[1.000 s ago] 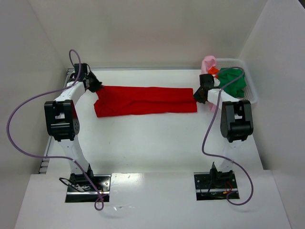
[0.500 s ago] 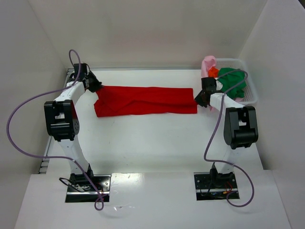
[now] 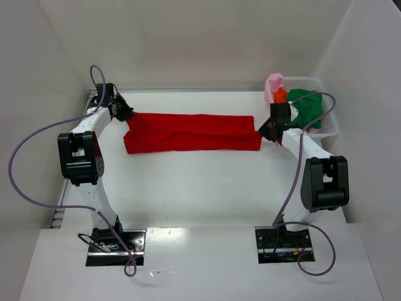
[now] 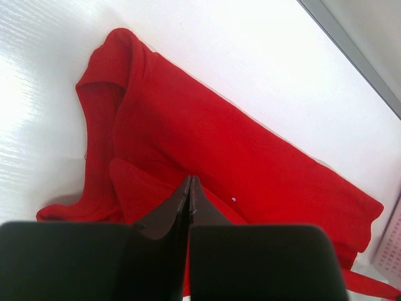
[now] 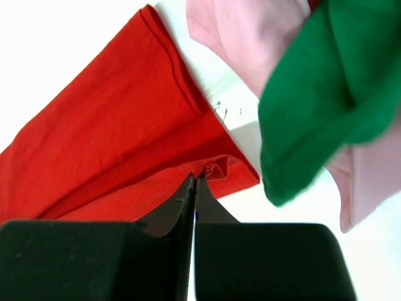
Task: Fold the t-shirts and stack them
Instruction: Fold the other side of the tshirt into a rectangle
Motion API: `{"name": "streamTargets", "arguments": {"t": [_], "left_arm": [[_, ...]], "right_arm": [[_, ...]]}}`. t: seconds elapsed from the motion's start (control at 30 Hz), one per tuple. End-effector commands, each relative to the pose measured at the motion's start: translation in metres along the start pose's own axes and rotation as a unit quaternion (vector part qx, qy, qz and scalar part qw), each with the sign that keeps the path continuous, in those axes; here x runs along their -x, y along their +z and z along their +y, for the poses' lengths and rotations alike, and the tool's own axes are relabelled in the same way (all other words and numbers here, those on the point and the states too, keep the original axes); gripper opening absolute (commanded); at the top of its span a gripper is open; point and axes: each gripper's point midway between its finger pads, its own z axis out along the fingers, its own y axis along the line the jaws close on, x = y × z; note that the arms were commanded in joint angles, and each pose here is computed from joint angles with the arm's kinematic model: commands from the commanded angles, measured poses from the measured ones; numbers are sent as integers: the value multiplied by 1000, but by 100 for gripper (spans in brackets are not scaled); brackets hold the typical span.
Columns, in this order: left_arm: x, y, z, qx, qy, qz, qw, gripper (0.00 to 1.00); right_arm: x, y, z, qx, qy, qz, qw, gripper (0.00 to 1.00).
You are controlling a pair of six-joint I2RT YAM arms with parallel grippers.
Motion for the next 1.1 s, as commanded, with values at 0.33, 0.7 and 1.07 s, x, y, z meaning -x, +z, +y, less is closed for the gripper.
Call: {"name": "streamTargets", "arguments": {"t": [0.33,0.7,1.07], "left_arm": [[10,-2,-1,-9,19,-17,1000,0],[13,11,7,-3,19,-14,1000,0],[8,20,11,-1,17,-4,1000,0]], "right_arm": [[-10,24,-10,-18,-9,18,1000,0],[5,52,6,-10,-16,3,1000,0],[22,70,19,-11,-24,-11,1000,5]]}}
